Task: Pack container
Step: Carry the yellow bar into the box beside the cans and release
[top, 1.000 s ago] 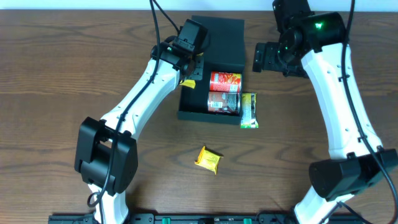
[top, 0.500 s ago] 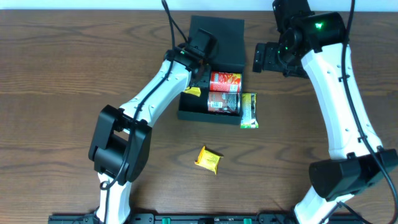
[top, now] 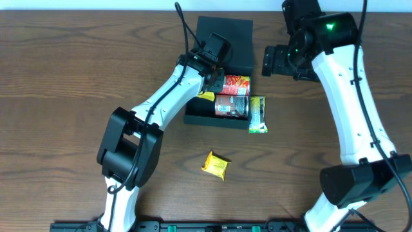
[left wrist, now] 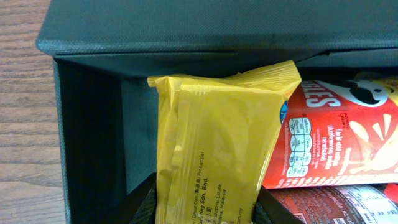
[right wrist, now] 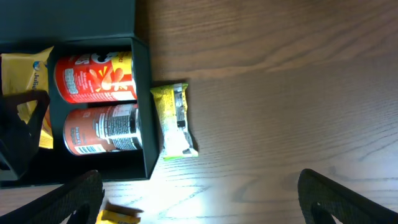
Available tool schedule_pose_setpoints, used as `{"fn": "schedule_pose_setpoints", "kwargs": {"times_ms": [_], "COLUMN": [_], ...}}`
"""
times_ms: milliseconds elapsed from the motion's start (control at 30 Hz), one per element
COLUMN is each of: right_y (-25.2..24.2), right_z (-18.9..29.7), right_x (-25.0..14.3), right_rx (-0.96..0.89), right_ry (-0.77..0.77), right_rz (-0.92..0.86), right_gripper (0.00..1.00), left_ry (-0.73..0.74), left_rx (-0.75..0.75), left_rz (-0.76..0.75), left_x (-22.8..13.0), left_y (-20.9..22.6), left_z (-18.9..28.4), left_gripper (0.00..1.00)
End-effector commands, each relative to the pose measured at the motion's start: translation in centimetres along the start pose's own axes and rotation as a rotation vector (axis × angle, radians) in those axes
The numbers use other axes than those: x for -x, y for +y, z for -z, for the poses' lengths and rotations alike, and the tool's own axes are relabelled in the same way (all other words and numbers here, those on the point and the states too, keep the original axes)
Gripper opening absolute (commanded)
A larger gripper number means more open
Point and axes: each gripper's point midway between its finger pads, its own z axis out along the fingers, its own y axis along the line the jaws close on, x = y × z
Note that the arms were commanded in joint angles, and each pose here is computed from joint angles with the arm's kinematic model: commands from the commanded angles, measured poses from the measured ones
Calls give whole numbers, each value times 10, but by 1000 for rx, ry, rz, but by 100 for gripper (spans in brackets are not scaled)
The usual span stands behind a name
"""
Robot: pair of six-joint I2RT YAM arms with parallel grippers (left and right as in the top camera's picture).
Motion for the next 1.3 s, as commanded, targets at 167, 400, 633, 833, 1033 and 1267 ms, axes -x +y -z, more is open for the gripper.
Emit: {"fn": "schedule_pose_setpoints", "kwargs": {"times_ms": [167, 400, 633, 833, 1033, 1267], "right_y": [-2, -2, -2, -2, -2, -3], "right_z": [2, 2, 2, 2, 2, 2], "right_x": [2, 2, 2, 2, 2, 2], "right_rx": [-11, -11, -11, -11, -11, -15], "right_ry": [-12, -12, -12, -12, -12, -11], "right_rz": [-9, -9, -9, -9, -9, -9], "right_gripper": [99, 99, 99, 99, 99, 99], "left_ry": [45, 33, 23, 23, 15, -91], "left_rx": [23, 18, 14, 14, 11, 40], "left_rz": [28, 41, 48, 48, 49, 43], "left_x": [-10, -7, -4, -4, -2, 22], "left_y": [3, 1, 0, 0, 0, 7], "left_z": [-27, -28, -28, -28, -23, 21], "left_gripper": [40, 40, 45, 50, 50, 60]}}
